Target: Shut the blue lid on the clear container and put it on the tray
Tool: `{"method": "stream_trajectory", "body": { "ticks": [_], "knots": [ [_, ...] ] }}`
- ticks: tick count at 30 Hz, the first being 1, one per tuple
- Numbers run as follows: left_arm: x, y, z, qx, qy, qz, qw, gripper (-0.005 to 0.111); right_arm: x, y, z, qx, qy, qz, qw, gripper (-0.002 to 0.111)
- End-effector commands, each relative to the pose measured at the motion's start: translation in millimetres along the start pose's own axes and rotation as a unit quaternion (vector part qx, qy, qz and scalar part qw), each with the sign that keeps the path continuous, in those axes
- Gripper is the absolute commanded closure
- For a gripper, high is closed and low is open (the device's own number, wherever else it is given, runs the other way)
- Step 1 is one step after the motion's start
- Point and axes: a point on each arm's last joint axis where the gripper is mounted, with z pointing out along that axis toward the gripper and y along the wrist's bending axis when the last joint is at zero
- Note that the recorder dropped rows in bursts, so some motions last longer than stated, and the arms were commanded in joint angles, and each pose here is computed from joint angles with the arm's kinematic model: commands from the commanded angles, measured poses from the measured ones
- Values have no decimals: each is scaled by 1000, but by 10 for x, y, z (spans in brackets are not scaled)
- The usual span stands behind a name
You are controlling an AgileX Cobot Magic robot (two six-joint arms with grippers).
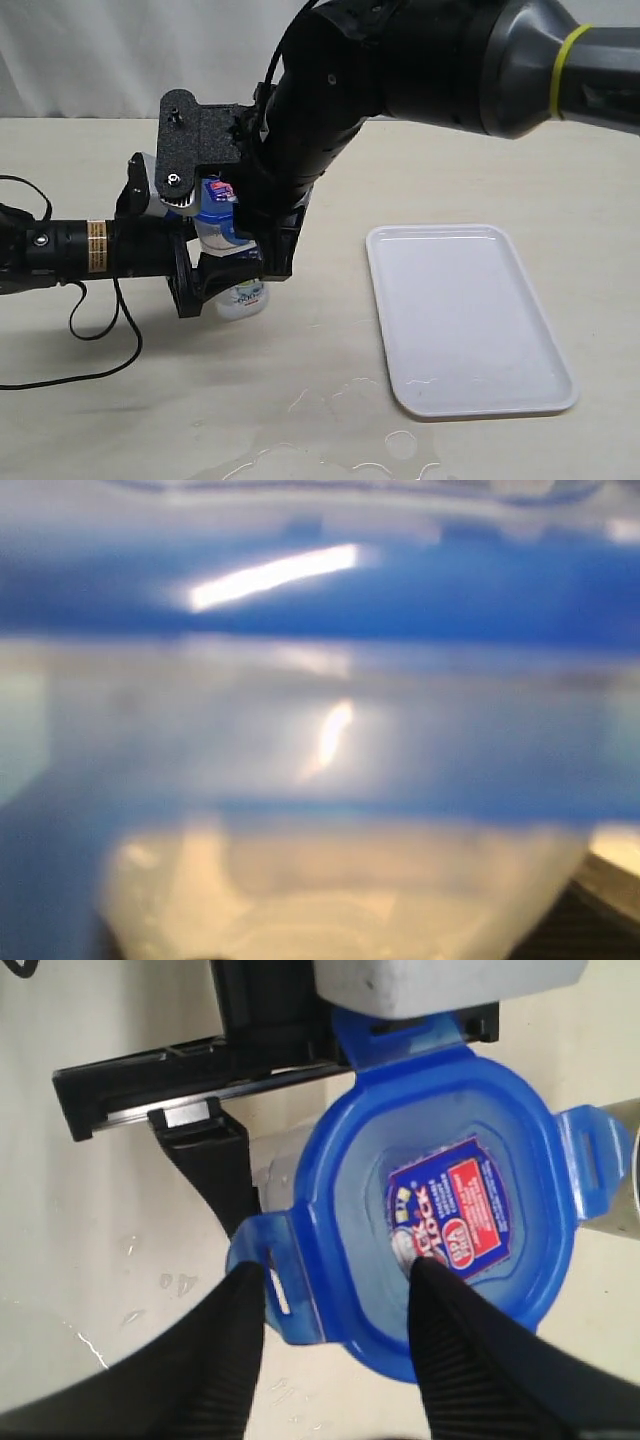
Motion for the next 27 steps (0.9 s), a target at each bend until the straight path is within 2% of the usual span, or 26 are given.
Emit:
{"method": "stream_trajectory", "body": {
  "ticks": [1,10,15,21,27],
  "knots": [
    [-125,-59,14,31,-45,13,998,107,101,146,345,-39,24,-2,999,65],
    [-125,-59,14,31,-45,13,998,107,175,229,461,-33,27,-5,999,65],
    [-124,-61,14,32,-45,11,998,107,207,271,503,-34,27,-9,999,73],
    [-123,-63,14,33,-44,11,998,107,171,313,520,-38,27,-24,999,73],
    [-121,-69,13,36,-43,9,998,107,202,302,661,-9,56,-27,998,73]
  ]
}}
